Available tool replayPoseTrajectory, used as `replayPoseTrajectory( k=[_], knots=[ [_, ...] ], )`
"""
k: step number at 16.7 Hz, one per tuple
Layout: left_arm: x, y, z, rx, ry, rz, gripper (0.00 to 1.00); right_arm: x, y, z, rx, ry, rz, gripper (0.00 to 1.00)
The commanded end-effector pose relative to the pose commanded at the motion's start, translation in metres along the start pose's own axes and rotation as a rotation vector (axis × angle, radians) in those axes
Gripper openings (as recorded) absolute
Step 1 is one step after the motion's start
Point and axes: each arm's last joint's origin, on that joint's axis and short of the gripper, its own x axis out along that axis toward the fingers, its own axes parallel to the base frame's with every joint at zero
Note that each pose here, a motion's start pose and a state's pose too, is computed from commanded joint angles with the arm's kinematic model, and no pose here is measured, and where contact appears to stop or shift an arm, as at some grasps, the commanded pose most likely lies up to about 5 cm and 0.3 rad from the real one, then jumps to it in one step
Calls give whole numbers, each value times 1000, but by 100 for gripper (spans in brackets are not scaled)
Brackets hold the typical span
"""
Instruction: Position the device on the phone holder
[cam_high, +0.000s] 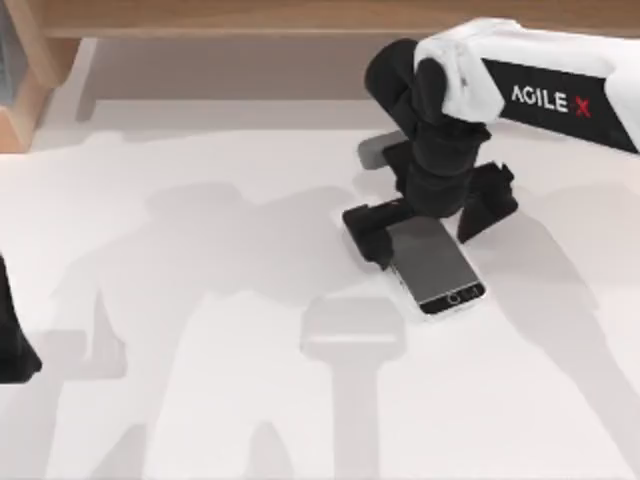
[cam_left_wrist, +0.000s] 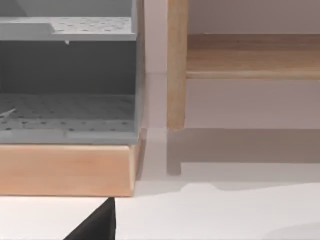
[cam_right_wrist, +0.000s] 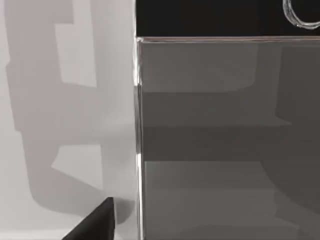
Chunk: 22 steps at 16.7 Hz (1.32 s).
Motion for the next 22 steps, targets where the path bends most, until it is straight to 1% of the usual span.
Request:
replayPoseTrajectory(
  k=[10, 11, 18, 19, 22],
  knots=[
    [0, 0, 0, 0, 0, 0, 100, 0, 0, 0, 0, 0, 0, 2],
    [0, 0, 0, 0, 0, 0, 100, 0, 0, 0, 0, 0, 0, 0],
    [0, 0, 0, 0, 0, 0, 100, 0, 0, 0, 0, 0, 0, 0],
    [0, 0, 0, 0, 0, 0, 100, -16, -1, 0, 2, -29, 0, 0],
    [0, 0, 0, 0, 0, 0, 100, -23, -1, 0, 2, -27, 0, 0]
  ],
)
